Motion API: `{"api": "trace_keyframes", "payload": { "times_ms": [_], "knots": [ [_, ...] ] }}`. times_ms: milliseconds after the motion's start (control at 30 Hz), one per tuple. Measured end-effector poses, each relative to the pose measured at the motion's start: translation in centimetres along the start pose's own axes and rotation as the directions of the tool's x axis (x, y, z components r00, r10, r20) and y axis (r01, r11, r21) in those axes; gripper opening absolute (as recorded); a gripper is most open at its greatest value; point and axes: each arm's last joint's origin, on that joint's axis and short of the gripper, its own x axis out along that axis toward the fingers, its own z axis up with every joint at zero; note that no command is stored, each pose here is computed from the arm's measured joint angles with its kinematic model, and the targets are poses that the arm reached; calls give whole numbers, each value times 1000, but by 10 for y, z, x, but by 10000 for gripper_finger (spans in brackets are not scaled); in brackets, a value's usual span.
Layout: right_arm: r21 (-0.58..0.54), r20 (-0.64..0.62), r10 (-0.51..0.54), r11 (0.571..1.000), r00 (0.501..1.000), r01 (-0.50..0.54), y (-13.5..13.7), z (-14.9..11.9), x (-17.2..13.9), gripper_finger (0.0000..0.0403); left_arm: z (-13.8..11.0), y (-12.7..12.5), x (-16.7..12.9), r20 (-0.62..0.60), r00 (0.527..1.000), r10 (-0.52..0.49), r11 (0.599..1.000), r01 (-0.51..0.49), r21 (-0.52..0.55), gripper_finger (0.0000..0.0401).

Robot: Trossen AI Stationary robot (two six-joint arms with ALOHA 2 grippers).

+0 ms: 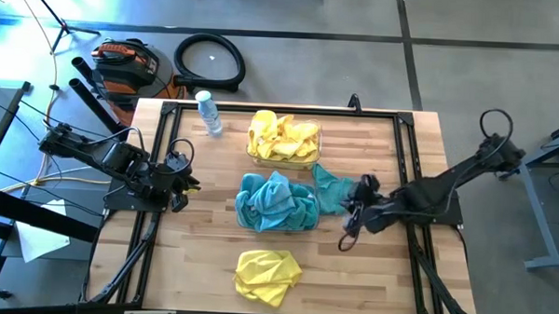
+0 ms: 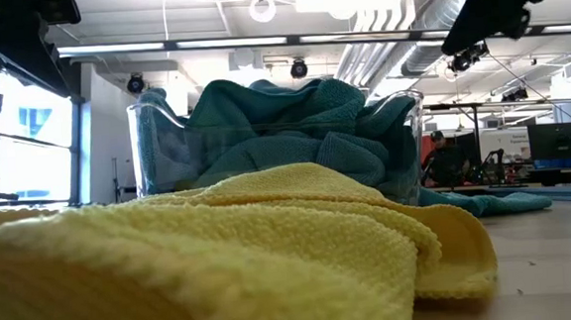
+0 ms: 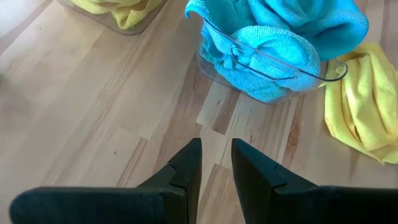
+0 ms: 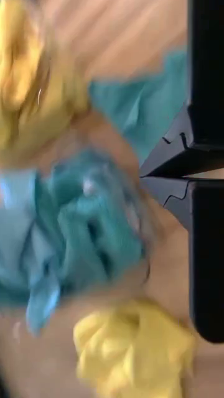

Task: Sort microfiber towel by color & place in baskets
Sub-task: Put the blue microfiber cloth into the bottom transparent bin

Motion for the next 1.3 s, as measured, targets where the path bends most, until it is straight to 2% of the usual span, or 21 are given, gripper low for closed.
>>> {"api": "trace_keyframes", "payload": {
  "times_ms": [200,367,467,600,833,1000,1100,1300],
  "knots": [
    [103,147,244,960,959,-260,5,24,17,0,0,0,0,2,1000,3,1000,-3,11,74],
    [83,127,257,960,958,-269,19,60,40,0,0,0,0,13,1000,17,1000,-17,24,74],
    [82,29,207,975,978,-208,31,81,62,0,0,0,0,13,1000,16,999,-17,34,74],
    [178,-126,103,981,987,-79,38,105,93,0,0,0,0,13,1000,17,998,-17,56,74],
    [282,-281,90,959,955,-8,51,129,145,0,-1,0,0,-14,1000,-2,992,4,124,74],
    [288,-410,41,954,911,86,56,124,177,0,-4,3,0,-45,999,21,990,-15,138,74],
    [274,-482,22,953,876,127,58,111,197,0,-4,3,0,-47,999,22,990,-16,138,74],
    [262,-528,-8,950,849,172,60,91,225,0,-4,3,0,-47,999,23,990,-16,143,74]
  ]
}}
